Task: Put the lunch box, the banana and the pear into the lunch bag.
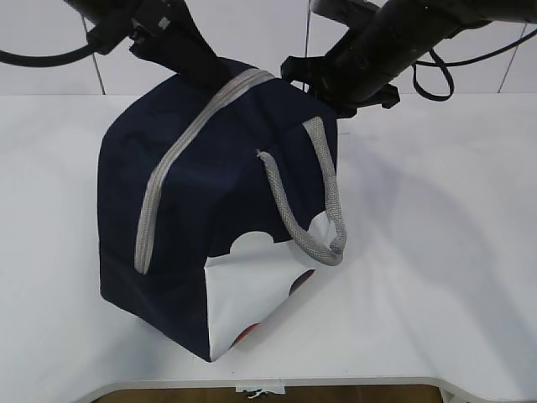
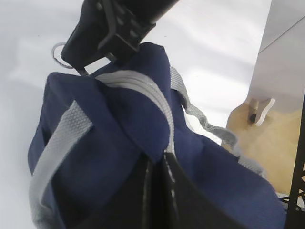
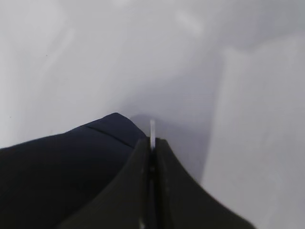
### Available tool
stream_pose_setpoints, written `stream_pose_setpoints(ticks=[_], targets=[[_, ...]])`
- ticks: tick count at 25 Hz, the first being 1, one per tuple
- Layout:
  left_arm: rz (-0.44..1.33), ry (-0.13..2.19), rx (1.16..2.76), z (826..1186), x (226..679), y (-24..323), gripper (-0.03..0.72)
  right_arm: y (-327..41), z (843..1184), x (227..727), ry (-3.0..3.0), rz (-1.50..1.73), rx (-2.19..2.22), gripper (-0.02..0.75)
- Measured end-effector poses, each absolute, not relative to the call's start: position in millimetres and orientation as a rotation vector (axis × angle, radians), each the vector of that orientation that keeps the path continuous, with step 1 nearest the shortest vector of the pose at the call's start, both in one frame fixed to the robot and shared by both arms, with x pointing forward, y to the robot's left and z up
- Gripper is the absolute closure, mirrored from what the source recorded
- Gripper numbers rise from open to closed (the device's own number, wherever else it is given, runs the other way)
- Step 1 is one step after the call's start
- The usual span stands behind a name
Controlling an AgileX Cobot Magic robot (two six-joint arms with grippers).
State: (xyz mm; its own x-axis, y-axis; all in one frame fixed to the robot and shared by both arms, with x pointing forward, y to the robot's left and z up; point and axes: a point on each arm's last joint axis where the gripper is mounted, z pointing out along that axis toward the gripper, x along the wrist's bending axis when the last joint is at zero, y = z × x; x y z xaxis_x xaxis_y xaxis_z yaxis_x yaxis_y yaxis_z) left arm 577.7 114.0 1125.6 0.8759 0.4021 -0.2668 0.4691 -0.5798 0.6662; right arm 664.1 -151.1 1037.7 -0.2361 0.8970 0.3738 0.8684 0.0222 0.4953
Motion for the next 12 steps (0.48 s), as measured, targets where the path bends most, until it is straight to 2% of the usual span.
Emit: stream_pose_setpoints(ticks=[6, 12], targets=[[-0.116, 0.628, 2.262, 1123, 579, 113, 0.69, -151, 1042, 665, 2.213, 1.026, 1.906, 0.737], [-0.15, 0.648, 2.289, 1106, 588, 110, 0.69, -151, 1048, 667, 2.207, 1.036, 1.889, 0.737]])
